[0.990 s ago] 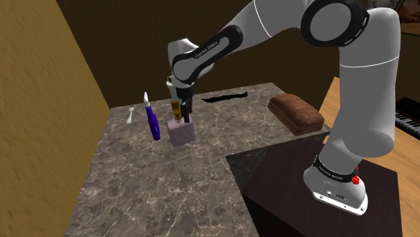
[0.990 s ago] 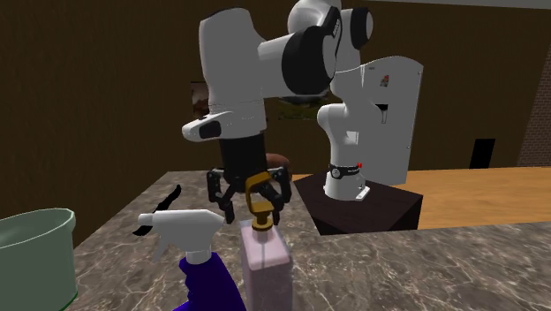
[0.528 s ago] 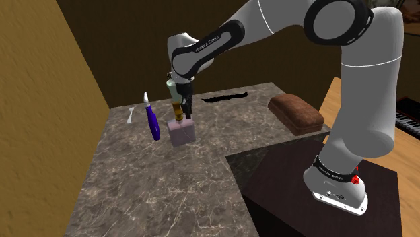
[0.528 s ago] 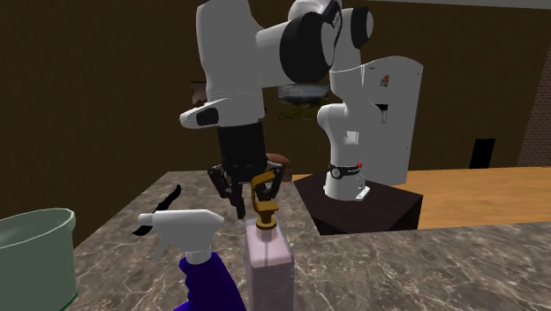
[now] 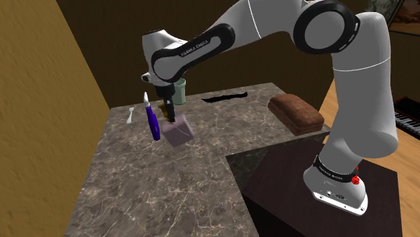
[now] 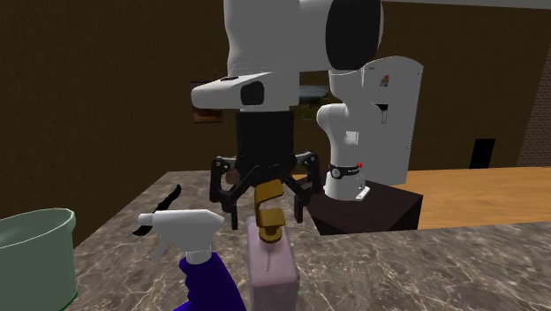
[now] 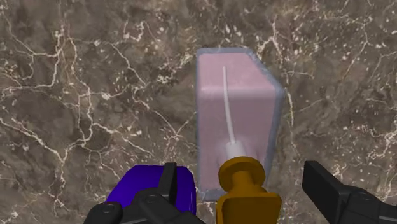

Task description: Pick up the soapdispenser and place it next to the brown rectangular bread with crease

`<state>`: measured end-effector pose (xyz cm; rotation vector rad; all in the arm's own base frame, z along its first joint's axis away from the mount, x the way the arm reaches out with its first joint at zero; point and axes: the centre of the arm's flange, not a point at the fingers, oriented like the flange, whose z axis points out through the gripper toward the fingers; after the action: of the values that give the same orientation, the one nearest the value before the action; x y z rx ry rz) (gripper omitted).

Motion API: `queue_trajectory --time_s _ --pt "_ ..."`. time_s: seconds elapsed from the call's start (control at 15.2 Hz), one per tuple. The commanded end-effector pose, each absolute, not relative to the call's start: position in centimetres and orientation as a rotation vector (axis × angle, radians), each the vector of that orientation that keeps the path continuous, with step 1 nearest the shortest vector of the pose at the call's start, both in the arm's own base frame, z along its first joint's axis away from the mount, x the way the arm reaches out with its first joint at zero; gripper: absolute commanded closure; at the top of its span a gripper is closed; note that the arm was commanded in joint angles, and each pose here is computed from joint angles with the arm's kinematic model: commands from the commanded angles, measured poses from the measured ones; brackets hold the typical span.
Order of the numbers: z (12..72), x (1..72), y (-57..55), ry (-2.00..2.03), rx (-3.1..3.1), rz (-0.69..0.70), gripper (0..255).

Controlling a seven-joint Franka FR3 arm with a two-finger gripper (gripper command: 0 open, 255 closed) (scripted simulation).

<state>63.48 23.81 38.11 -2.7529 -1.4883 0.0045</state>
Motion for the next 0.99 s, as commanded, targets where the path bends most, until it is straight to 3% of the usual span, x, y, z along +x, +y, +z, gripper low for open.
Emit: queue_trajectory --time_s 0.0,0.92 --pt "37.8 63.5 24.9 -1.557 -2.725 -0.007 0" --pt "34.3 63.5 24.9 -1.557 -2.725 -0.007 0"
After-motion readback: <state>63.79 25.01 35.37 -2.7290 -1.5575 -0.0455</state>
